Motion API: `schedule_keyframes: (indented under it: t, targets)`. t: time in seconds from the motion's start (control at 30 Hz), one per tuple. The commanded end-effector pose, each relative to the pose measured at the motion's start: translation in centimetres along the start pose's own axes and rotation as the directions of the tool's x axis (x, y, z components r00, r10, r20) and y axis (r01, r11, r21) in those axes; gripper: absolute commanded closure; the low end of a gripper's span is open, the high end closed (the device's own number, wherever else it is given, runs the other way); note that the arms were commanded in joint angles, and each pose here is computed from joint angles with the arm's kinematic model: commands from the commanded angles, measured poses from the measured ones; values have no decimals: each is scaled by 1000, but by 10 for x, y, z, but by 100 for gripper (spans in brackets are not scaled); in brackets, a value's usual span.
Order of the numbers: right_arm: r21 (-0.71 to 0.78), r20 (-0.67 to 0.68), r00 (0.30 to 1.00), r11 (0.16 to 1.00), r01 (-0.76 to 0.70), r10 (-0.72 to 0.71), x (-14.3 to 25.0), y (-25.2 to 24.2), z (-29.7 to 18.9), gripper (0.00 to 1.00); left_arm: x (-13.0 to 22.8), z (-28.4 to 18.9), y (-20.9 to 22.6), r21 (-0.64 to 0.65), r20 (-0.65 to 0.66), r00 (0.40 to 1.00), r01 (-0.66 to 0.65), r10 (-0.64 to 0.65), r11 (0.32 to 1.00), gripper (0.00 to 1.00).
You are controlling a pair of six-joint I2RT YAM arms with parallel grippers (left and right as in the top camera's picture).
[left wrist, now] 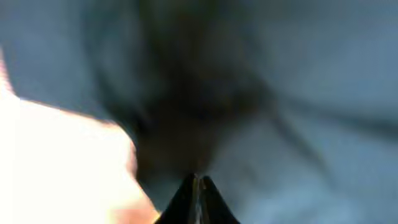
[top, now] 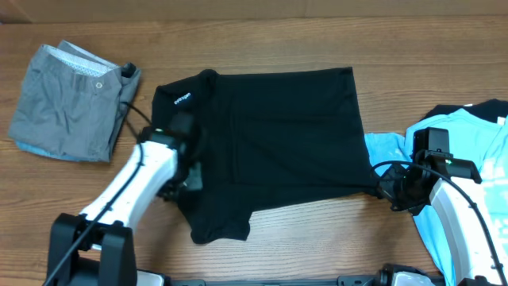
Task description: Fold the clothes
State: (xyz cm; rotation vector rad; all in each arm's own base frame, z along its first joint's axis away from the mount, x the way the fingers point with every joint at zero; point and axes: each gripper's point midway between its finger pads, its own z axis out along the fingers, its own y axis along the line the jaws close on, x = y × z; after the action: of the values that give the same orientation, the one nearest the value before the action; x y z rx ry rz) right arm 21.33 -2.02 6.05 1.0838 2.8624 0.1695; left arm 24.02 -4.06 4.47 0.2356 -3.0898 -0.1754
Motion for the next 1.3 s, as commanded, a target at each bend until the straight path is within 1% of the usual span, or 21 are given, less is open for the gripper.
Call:
schedule_keyframes:
  t: [0.0, 0.1, 0.17, 0.37, 0.43, 0.53, 0.63, 0.77, 0.8, 0.9, 1.07, 1.17, 1.27]
  targets:
    - [-18, 32, 999, 1000, 6, -5, -7, 4, -7, 95, -32, 9, 34, -54, 93, 990, 112, -107, 992, 96]
    - [-16, 28, 1000, 1000, 6, -5, -6, 3, -7, 95, -47, 21, 49, -46, 110, 981, 167, -161, 985, 96]
    - [-14, 26, 1000, 1000, 6, -5, -6, 3, -7, 95, -51, 31, 57, -51, 98, 980, 177, -172, 983, 96]
    - [-13, 25, 1000, 1000, 5, -5, -5, 3, -7, 95, -47, 70, 77, -89, -6, 983, 180, -181, 980, 96]
    - [-14, 25, 1000, 1000, 5, -5, -6, 3, -7, 95, -48, 84, 83, -113, -22, 981, 191, -195, 975, 96]
    - [-14, 26, 1000, 1000, 5, -5, -6, 3, -7, 95, -63, 101, 92, -124, 14, 975, 224, -224, 967, 96]
    - [-16, 31, 1000, 1000, 6, -6, -7, 4, -7, 95, -97, 104, 96, -50, 118, 957, 271, -263, 961, 96]
    - [-24, 42, 999, 1000, 15, -14, -10, 5, -7, 95, -136, 88, 92, 80, 202, 935, 280, -290, 957, 96]
    - [-24, 43, 999, 1000, 15, -14, -10, 6, -7, 95, -155, 71, 86, 147, 231, 938, 228, -258, 962, 96]
    - [-24, 43, 999, 1000, 19, -18, -10, 6, -7, 95, -169, 49, 81, 185, 235, 946, 183, -225, 965, 96]
    - [-25, 42, 999, 999, 23, -22, -10, 6, -7, 95, -169, 6, 70, 263, 189, 960, 155, -208, 952, 96]
    - [-24, 42, 999, 999, 23, -22, -10, 6, -7, 95, -158, -24, 57, 341, 171, 972, 95, -162, 935, 96]
    - [-22, 39, 999, 1000, 22, -21, -9, 5, -7, 95, -135, -51, 46, 383, 153, 980, 59, -127, 922, 96]
